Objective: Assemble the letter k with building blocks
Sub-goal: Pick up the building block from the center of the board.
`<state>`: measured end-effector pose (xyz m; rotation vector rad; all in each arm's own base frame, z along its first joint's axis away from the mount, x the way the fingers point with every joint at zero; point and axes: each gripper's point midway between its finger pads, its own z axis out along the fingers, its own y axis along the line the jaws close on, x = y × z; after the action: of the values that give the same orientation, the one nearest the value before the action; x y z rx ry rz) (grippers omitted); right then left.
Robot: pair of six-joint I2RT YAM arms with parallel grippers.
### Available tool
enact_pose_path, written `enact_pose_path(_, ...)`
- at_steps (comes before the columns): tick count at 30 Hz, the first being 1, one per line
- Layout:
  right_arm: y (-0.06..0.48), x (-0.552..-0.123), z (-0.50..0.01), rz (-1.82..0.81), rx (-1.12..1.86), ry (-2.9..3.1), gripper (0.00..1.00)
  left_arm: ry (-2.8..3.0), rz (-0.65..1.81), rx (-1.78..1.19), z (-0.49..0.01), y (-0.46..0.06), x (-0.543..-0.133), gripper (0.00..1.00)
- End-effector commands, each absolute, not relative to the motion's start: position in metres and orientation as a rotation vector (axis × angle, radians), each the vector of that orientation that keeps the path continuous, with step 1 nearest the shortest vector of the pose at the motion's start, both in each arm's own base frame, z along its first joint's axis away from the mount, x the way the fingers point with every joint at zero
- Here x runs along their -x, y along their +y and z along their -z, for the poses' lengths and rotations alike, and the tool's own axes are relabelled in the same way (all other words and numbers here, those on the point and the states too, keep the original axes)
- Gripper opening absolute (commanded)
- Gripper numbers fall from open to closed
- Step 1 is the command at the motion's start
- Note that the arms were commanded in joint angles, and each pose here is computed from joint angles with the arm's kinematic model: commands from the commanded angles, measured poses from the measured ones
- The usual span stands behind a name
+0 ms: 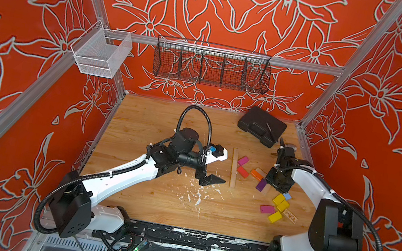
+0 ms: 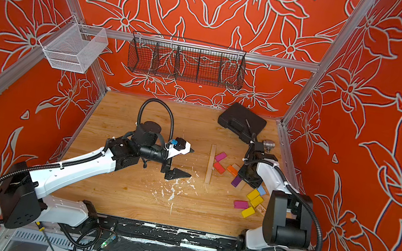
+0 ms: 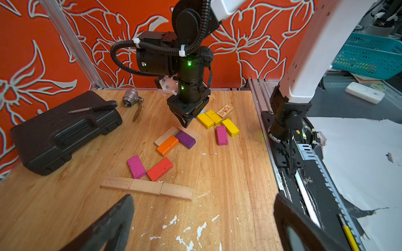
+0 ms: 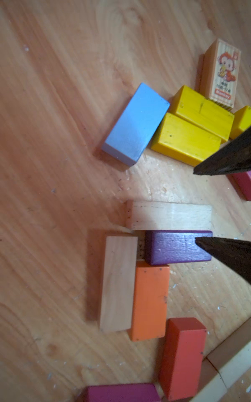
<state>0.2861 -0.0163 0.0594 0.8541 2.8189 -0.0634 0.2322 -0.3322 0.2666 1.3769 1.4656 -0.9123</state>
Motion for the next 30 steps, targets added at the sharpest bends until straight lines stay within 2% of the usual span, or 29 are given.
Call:
enact_pose_path(1, -0.018, -0.299, -0.061, 0.025, -0.838, 2.809, 0.47, 1.434, 0.887, -1.39, -0.277, -0.332, -0.233, 0.97)
enact_pose_path(13, -0.02, -0.299, -0.042, 0.027, -0.844, 2.859, 0.45, 1.443, 0.886, -1.396, -0.273, -0.333, -0.233, 0.97)
enact_pose_path(21, -0.043, -0.29, -0.052, 0.192, -0.879, 2.801, 0.47, 1.446, 0.884, -1.396, -0.272, -0.333, -0.234, 0.97)
enact_pose_path(30, -0.067, -0.281, -0.062, 0.302, -0.865, 2.845, 0.68, 1.446, 0.873, -1.398, -0.273, -0.332, -0.234, 0.97)
